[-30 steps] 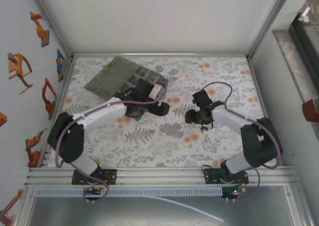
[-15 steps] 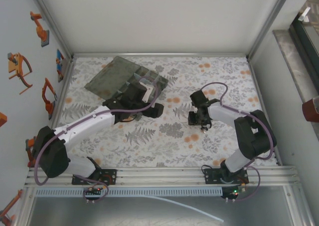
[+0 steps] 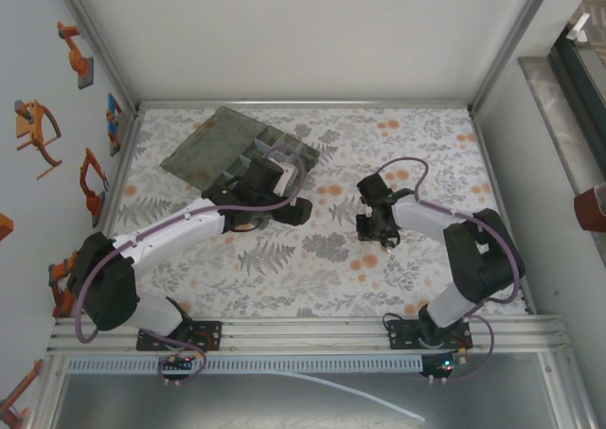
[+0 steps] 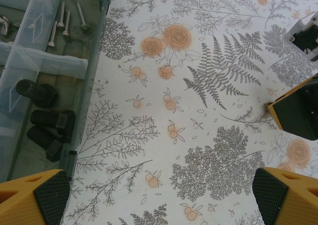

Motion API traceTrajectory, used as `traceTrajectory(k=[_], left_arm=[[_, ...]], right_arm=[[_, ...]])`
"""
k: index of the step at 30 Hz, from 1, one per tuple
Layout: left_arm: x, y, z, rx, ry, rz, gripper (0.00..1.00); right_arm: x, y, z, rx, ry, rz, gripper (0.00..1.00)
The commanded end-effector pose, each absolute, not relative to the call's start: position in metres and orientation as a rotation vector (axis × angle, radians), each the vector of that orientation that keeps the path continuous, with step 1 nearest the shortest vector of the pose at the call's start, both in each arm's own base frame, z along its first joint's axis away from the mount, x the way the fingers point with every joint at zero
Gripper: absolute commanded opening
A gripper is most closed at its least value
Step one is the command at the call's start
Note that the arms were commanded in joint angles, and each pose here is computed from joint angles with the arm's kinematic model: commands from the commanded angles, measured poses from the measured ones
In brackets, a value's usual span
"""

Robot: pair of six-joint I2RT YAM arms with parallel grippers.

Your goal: Sort the screws and nuts into containers

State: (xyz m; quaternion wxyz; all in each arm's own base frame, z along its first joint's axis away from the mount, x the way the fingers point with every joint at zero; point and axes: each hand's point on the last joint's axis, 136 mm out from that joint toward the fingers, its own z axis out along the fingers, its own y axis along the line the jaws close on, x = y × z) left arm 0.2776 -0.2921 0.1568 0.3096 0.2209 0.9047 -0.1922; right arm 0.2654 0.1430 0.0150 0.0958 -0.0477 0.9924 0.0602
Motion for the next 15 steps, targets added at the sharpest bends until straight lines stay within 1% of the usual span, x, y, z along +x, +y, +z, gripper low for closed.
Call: traceTrajectory(k=[1, 3, 7, 10, 15], left_arm=[[0.285, -0.293, 0.169, 0.542, 2.372, -0.500, 0.97], [0.289, -0.289, 0.173, 0.528, 2.367, -0.475, 0.97], [0.297, -0.278, 0.183, 0.485, 2.355, -0.430, 0.97], [0.310, -0.257, 0.188, 0.363, 2.369, -0.405, 0.97], [0.330, -0.222, 0.191, 0.175, 2.358, -0.418, 0.97]], right_arm=[[0.262, 0.144, 0.019, -0.139, 2.950, 0.177, 0.14], [0.265, 0.145, 0.021, -0.144, 2.943, 0.183, 0.09], [0.272, 0.153, 0.026, -0.176, 2.924, 0.217, 0.04], [0.284, 0.168, 0.040, -0.223, 2.860, 0.318, 0.04], [0.321, 0.203, 0.080, -0.319, 2.709, 0.482, 0.04]])
